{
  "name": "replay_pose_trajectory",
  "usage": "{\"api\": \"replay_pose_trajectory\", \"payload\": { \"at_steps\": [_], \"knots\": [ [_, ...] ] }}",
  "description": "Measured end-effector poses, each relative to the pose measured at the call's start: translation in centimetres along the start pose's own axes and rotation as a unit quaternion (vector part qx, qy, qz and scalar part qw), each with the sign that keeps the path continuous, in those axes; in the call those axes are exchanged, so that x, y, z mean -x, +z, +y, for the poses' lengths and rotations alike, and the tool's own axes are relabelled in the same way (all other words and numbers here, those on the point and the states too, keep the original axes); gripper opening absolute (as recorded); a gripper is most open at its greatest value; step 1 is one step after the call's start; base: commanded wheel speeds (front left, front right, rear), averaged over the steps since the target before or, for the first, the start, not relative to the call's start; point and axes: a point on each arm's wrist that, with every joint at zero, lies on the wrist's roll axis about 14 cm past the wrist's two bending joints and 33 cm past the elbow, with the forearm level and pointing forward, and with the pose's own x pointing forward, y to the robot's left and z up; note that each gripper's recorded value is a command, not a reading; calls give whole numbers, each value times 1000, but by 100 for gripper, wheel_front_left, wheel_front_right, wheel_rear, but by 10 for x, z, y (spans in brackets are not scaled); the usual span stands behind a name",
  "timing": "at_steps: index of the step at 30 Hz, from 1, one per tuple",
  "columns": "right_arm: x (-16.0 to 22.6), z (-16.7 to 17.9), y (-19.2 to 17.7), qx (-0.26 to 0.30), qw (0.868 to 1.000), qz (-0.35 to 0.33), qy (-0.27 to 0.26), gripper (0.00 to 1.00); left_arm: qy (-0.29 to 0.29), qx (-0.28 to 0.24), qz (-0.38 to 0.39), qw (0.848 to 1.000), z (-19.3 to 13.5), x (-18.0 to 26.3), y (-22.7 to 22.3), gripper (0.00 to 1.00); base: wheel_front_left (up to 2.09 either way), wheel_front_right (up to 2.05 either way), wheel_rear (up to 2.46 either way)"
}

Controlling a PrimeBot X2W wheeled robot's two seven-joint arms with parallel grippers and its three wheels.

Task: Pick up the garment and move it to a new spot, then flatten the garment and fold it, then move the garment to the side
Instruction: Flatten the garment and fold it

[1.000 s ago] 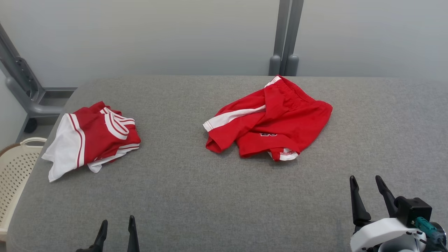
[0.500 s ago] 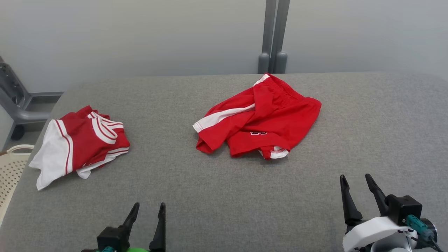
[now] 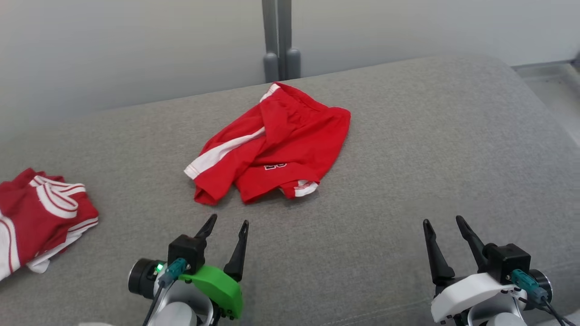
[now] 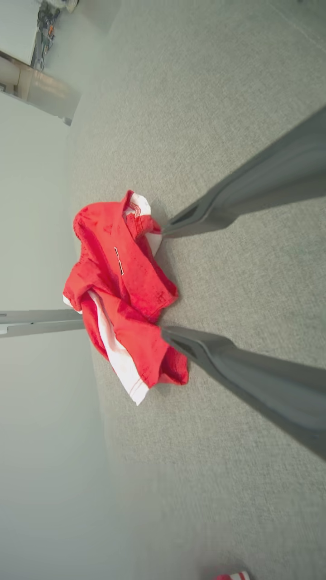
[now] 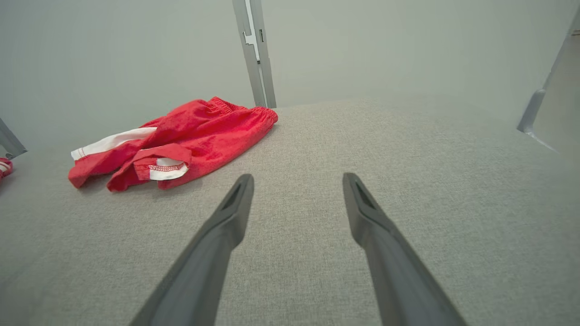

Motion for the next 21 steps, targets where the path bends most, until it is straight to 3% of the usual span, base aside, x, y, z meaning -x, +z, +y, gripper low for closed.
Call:
{"api": "replay_pose_trajectory", "payload": {
  "at_steps": [8, 21],
  "knots": [
    [17, -39, -1, -2, 998, 3, -66, 100, -70, -47, 24, 996, -26, -53, -5, 100, 0, 0, 0],
    [27, -68, -23, -8, 992, 37, -122, 100, -150, -58, 53, 986, -66, -107, -32, 100, 0, 0, 0]
  ]
}}
